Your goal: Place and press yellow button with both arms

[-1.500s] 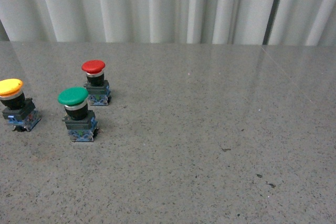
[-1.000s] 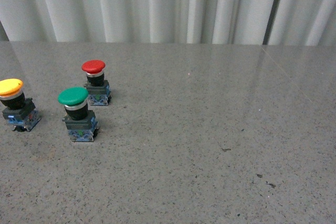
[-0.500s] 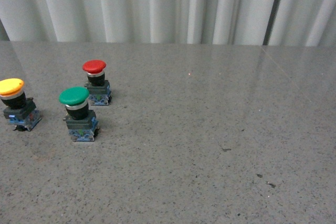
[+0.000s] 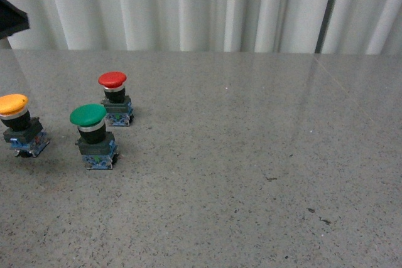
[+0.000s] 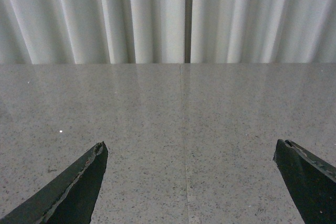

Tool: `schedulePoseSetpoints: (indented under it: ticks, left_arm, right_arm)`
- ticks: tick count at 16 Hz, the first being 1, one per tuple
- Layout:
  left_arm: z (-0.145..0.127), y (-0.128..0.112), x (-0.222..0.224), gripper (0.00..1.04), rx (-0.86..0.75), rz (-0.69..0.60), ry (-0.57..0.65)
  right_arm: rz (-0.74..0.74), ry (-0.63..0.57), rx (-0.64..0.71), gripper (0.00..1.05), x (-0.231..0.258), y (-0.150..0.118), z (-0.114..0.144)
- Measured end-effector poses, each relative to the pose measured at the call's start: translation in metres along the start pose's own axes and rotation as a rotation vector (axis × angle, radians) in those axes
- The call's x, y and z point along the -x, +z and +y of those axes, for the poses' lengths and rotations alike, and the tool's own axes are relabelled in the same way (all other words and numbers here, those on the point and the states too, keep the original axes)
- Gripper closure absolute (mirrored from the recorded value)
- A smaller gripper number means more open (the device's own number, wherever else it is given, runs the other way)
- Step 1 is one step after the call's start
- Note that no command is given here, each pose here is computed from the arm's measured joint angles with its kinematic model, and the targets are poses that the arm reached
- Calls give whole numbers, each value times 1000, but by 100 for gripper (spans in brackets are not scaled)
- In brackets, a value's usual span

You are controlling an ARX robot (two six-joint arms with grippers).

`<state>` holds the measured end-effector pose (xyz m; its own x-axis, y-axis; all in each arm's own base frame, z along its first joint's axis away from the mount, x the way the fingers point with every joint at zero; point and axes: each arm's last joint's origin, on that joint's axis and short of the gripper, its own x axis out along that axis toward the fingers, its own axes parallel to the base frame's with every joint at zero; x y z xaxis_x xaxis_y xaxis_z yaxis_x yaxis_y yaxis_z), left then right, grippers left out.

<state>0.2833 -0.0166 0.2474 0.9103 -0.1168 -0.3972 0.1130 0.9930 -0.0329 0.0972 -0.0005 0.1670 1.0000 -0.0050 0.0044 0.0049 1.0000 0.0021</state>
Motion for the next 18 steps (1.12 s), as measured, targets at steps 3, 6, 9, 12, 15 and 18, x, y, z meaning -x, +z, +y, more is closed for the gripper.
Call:
schedulePoseSetpoints:
  ticks: [3,6,9,12,15,18]
  left_arm:
    - [7,-18,-29,7,59,138,43]
    - [23,-24,-34,7,52,151,132]
    - [32,-39,-46,7,72,211,89]
    - [28,-41,-50,7,21,211,34]
    - [28,-45,-53,7,-7,231,29]
    - [29,-47,-54,20,-33,232,41]
  right_arm:
    - [0,0,0,7,0,0,0]
    - [0,0,0,7,0,0,0]
    - [0,0,0,7,0,0,0]
    - [0,0,0,7,0,0,0]
    - [0,0,0,7,0,0,0]
    - [0,0,0,7,0,0,0]
